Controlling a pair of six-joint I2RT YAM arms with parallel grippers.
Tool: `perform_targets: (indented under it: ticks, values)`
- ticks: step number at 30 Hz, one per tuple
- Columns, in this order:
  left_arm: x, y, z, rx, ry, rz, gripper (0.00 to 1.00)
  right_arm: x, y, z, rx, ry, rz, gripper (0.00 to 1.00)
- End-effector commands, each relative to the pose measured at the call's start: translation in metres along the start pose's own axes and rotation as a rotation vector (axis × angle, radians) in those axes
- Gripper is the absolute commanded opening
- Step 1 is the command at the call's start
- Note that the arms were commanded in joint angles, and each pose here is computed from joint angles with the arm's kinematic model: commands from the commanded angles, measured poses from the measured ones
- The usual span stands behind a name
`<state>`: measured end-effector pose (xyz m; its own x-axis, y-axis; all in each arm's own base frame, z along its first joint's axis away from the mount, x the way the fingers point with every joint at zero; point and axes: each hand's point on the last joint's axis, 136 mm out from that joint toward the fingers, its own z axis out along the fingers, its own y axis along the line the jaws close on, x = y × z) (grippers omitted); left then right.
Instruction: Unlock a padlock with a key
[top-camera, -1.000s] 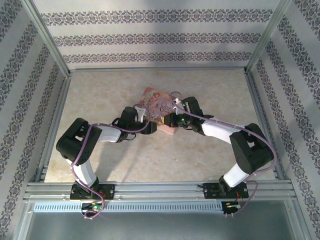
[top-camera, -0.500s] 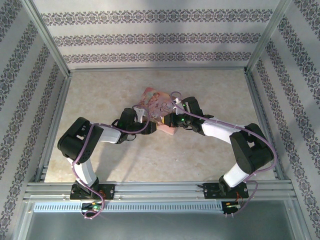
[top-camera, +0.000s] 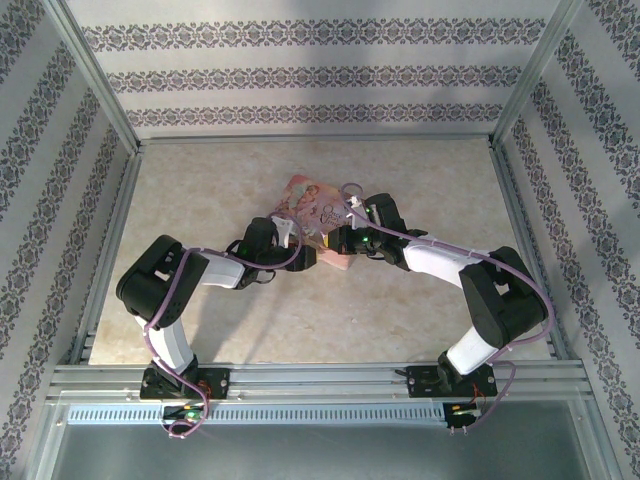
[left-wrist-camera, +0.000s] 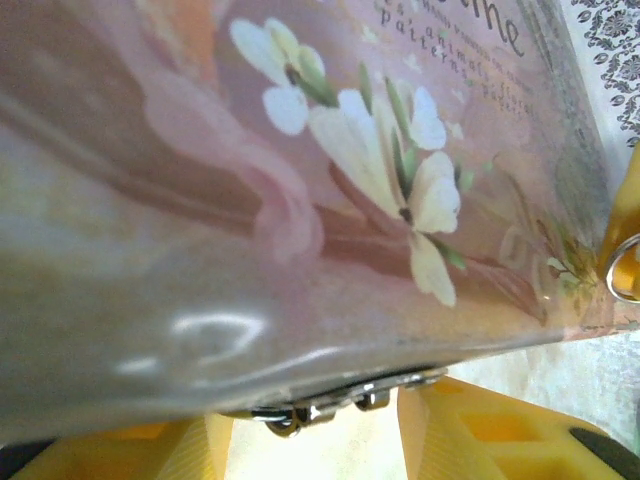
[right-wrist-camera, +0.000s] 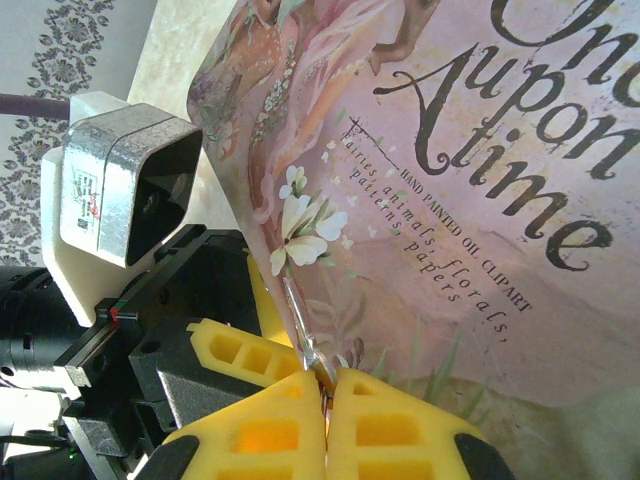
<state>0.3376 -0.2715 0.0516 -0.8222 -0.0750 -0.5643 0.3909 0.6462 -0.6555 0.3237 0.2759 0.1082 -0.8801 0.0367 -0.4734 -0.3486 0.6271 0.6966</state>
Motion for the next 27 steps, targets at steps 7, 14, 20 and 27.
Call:
perform_targets:
  ticks: [7, 14, 20, 27]
  values:
    - [-0.020, -0.013, 0.005, 0.039, -0.077, 0.017, 0.41, 0.028, -0.016, 0.006, 0.055, 0.076, 0.058, 0.00]
    - [-0.022, -0.007, 0.005, 0.018, -0.103, -0.013, 0.33, 0.027, -0.015, 0.007, 0.053, 0.077, 0.058, 0.00]
    - [-0.027, -0.008, 0.003, 0.012, -0.125, -0.024, 0.25, 0.026, -0.013, 0.006, 0.047, 0.074, 0.056, 0.00]
    - [-0.028, -0.019, -0.010, 0.001, -0.138, -0.012, 0.24, 0.005, 0.012, -0.011, 0.010, 0.015, 0.017, 0.00]
